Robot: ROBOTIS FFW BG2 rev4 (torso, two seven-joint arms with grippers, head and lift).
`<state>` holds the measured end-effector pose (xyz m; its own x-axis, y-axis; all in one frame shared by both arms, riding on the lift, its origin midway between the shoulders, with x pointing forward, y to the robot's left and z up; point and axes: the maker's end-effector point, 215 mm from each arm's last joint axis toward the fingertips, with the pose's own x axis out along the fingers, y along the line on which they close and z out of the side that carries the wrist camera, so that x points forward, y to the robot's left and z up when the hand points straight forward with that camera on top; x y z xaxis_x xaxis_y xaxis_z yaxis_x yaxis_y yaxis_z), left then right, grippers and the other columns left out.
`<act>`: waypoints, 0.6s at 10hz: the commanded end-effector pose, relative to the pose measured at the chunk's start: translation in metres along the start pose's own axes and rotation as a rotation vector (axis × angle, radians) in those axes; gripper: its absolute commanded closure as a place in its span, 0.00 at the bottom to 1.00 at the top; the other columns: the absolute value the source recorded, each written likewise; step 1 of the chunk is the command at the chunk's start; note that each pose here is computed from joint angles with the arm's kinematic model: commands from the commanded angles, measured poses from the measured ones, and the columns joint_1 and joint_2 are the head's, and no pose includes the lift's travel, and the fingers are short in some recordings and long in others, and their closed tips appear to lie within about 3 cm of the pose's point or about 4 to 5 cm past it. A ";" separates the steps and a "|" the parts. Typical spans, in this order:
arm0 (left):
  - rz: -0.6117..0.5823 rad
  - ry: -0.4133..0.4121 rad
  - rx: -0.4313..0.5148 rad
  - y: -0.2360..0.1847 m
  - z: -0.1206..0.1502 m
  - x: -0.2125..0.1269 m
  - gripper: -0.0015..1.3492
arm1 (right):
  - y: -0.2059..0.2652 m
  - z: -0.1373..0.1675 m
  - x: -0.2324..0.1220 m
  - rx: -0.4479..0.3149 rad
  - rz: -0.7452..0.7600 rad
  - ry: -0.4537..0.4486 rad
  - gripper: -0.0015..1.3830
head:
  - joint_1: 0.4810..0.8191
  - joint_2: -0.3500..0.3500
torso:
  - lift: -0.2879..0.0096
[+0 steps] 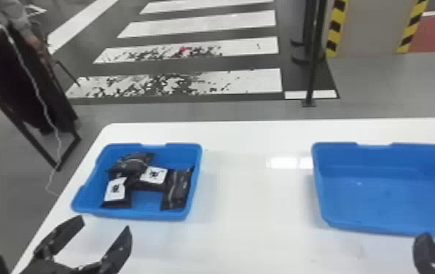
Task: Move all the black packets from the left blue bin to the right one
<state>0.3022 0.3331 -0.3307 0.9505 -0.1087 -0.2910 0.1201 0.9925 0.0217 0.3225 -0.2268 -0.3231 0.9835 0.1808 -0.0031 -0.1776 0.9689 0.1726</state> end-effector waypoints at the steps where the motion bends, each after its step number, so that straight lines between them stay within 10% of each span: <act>1: 0.001 0.000 -0.003 0.000 0.000 0.000 0.10 | 0.000 0.000 0.000 0.000 0.001 0.000 0.10 | 0.63 0.79 | 0.50; 6: 0.001 0.001 -0.005 0.000 -0.001 0.000 0.10 | -0.001 -0.001 0.000 0.003 -0.002 0.002 0.10 | 0.63 0.79 | 0.50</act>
<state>0.3020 0.3330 -0.3318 0.9501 -0.1089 -0.2923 0.1195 0.9927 0.0187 0.3225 -0.2268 -0.3231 0.9835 0.1806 -0.0027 -0.1774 0.9685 0.1745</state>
